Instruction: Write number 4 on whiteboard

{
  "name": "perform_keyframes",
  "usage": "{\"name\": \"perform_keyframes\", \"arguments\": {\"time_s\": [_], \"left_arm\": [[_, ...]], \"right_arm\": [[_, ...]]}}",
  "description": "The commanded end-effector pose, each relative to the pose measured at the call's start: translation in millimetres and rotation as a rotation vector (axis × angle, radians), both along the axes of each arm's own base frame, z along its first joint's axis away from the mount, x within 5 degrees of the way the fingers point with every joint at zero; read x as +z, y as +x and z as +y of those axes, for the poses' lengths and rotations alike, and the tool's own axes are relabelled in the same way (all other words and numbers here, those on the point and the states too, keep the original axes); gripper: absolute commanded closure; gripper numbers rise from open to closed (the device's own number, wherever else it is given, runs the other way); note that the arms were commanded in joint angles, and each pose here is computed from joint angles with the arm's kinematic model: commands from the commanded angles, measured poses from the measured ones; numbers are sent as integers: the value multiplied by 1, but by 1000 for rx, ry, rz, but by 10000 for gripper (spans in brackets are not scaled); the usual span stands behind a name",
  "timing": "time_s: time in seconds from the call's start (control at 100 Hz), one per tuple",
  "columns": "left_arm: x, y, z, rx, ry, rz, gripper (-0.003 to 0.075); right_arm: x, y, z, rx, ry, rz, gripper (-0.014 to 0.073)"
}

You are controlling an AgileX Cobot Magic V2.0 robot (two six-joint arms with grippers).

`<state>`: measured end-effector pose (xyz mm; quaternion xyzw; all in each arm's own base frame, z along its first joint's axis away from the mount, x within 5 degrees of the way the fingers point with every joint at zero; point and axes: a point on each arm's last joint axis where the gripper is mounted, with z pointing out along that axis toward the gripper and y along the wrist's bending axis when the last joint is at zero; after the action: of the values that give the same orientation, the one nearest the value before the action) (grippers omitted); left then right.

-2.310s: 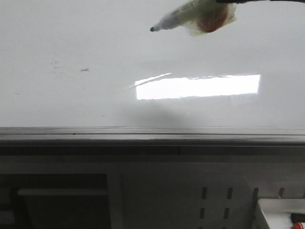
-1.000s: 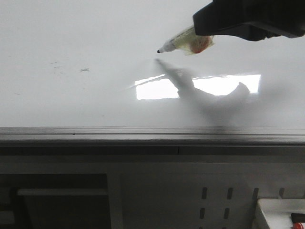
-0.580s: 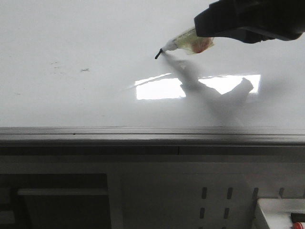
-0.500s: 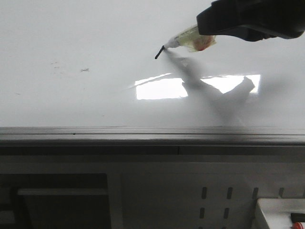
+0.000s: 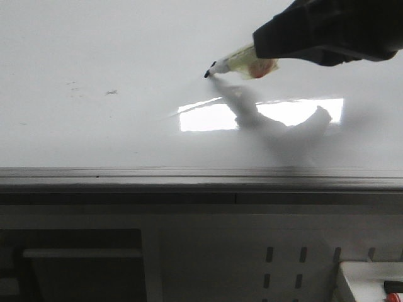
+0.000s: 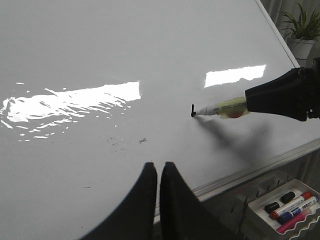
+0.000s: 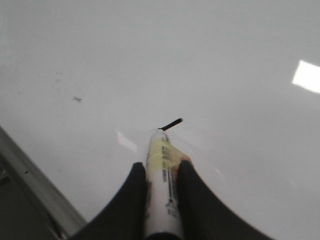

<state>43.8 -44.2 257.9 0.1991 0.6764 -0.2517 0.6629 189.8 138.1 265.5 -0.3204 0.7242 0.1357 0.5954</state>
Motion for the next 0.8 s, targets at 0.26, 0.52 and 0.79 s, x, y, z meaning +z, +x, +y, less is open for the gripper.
{"name": "perform_keyframes", "arguments": {"time_s": [0.26, 0.52, 0.79], "left_arm": [[10, -1, 0, -9, -41, -1, 741], [10, -1, 0, -9, -41, -1, 741], [10, -1, 0, -9, -41, -1, 741]], "right_arm": [[-1, -4, 25, 77, 25, 8, 646], [-3, -3, 23, 67, 13, 33, 643], [8, 2, -7, -58, 32, 62, 637]]}}
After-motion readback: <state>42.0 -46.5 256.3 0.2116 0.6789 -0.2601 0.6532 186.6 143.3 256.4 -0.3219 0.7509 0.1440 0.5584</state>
